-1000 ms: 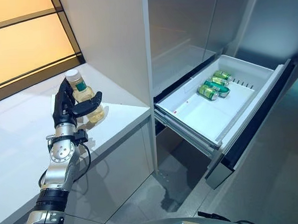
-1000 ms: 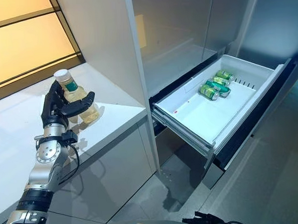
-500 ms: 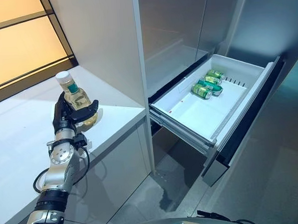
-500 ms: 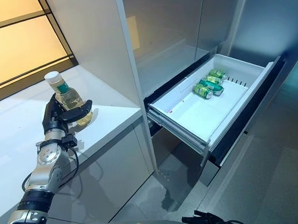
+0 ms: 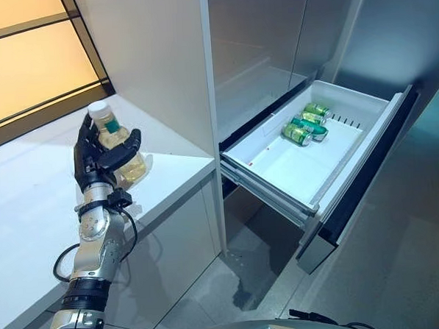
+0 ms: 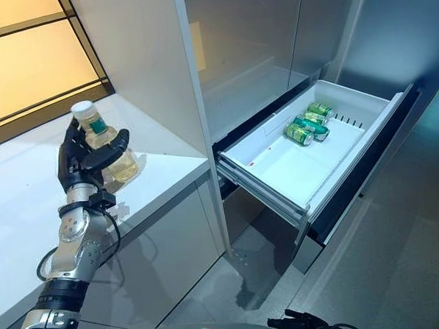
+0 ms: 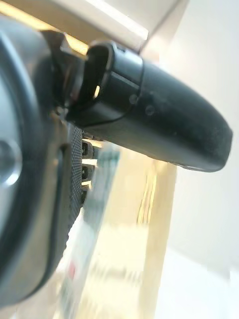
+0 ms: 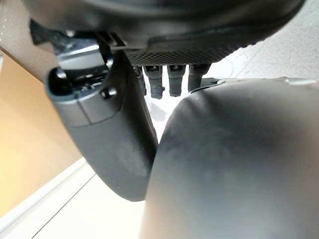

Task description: Put drinks into fridge and close the fridge

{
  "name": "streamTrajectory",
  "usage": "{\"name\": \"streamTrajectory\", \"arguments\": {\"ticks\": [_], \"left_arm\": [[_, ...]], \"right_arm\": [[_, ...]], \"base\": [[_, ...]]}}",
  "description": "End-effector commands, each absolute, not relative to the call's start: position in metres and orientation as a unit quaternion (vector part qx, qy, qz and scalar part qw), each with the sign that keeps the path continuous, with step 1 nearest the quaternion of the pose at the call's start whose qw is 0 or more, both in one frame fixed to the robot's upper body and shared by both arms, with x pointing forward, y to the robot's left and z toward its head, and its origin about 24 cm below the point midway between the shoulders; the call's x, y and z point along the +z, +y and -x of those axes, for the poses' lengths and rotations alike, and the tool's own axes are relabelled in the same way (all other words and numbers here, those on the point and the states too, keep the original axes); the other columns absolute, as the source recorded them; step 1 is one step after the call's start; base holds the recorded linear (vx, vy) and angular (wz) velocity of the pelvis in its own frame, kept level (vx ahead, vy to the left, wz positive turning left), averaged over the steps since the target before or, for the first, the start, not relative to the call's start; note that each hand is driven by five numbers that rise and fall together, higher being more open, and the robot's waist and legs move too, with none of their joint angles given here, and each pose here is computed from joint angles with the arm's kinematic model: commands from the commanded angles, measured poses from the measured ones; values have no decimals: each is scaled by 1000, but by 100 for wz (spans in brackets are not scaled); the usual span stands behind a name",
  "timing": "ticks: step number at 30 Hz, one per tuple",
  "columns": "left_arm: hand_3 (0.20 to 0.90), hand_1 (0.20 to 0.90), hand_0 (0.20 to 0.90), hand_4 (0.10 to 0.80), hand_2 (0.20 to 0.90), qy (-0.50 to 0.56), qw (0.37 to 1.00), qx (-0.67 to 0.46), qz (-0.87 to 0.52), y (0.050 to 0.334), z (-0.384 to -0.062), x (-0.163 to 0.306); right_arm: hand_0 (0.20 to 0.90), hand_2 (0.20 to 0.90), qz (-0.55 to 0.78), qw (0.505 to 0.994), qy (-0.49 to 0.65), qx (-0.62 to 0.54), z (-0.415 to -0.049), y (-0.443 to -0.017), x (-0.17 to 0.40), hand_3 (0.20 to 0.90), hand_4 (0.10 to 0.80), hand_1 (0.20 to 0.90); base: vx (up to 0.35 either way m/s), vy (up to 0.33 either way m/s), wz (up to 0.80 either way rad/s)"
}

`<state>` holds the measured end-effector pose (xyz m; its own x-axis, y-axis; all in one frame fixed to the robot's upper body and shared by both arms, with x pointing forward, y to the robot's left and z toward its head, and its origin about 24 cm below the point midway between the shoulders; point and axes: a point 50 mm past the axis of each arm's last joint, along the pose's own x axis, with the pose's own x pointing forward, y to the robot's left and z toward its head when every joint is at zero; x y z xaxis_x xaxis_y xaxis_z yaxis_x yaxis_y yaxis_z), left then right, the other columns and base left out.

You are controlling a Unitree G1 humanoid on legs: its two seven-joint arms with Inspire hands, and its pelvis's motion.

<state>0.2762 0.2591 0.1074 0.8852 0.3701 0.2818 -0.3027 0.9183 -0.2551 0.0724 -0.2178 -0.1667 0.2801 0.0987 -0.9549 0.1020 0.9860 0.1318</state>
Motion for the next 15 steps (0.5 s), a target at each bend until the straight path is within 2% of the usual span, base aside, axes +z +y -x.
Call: {"name": "streamTrajectory", "arguments": {"ticks": [1,15], "left_arm": [[900,900,900,800,900,-350,924,138,74,257,-286,191],[900,900,900,800,900,-351,928,126,17,257,-285,197]], "right_arm": [[900,900,-65,791,609,18,-72,-223,-166,900,800,900],[900,900,-64,791,609,15,-70,-226,-165,900,800,900]], "base": [[0,0,0],[0,0,0]]}}
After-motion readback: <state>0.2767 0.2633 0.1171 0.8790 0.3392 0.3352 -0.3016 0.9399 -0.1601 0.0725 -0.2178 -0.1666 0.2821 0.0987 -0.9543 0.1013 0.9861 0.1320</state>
